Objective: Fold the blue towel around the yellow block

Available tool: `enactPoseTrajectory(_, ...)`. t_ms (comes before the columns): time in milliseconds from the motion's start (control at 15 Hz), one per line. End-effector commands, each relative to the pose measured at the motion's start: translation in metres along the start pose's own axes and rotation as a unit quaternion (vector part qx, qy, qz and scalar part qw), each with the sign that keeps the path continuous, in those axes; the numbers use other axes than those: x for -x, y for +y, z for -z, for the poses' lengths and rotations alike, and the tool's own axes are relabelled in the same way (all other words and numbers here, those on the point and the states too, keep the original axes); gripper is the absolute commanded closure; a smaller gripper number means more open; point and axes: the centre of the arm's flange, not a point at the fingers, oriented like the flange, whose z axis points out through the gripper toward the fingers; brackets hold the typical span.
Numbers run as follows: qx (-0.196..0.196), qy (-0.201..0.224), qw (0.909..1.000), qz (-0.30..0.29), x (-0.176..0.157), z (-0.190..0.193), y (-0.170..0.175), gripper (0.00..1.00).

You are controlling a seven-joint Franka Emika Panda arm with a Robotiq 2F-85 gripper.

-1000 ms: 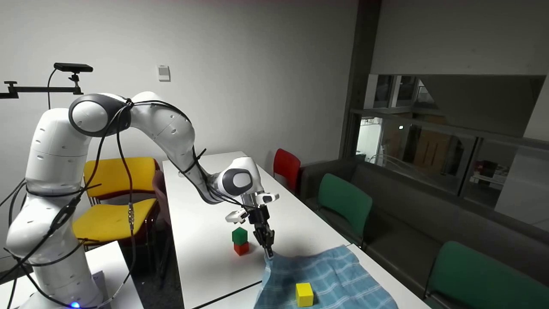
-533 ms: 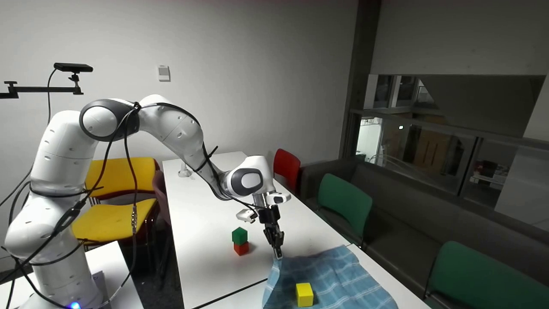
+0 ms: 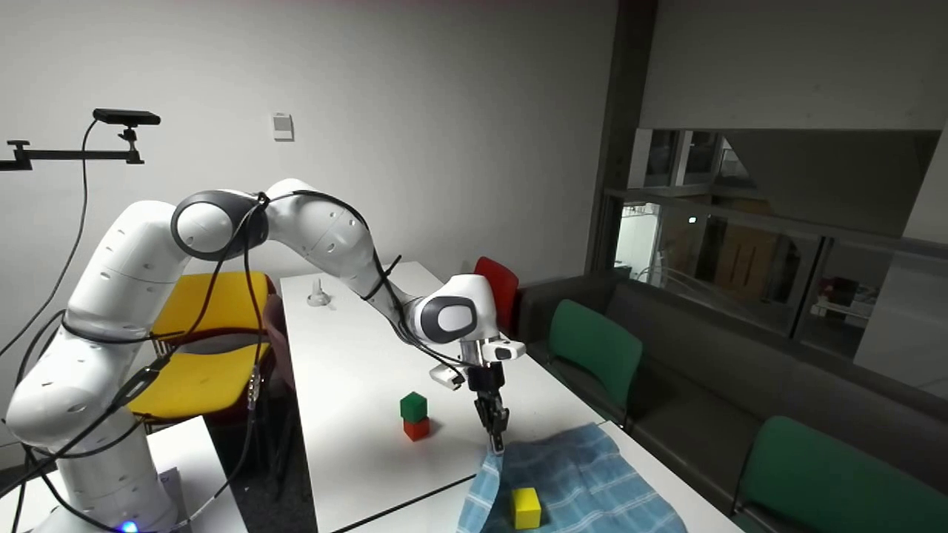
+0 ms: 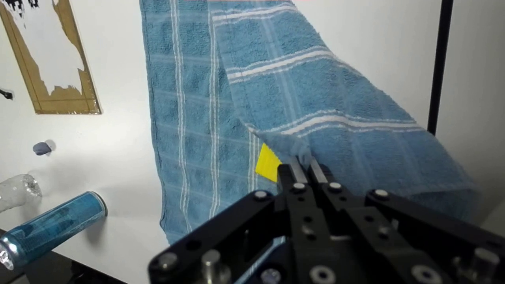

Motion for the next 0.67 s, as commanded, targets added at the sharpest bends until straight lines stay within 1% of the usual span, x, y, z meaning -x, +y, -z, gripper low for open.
enactPoseTrajectory(0, -0.002, -0.021, 0.9997, -0.011, -0.032, -0.004, 0.017, 0.99)
enactPoseTrajectory(267, -0.012, -0.037, 0.9983, -0.044, -0.045, -0.009, 0.034, 0.99)
enactPoseTrajectory(600, -0.02, -0.037, 0.996, -0.079, -0.056, -0.018, 0.06, 0.99)
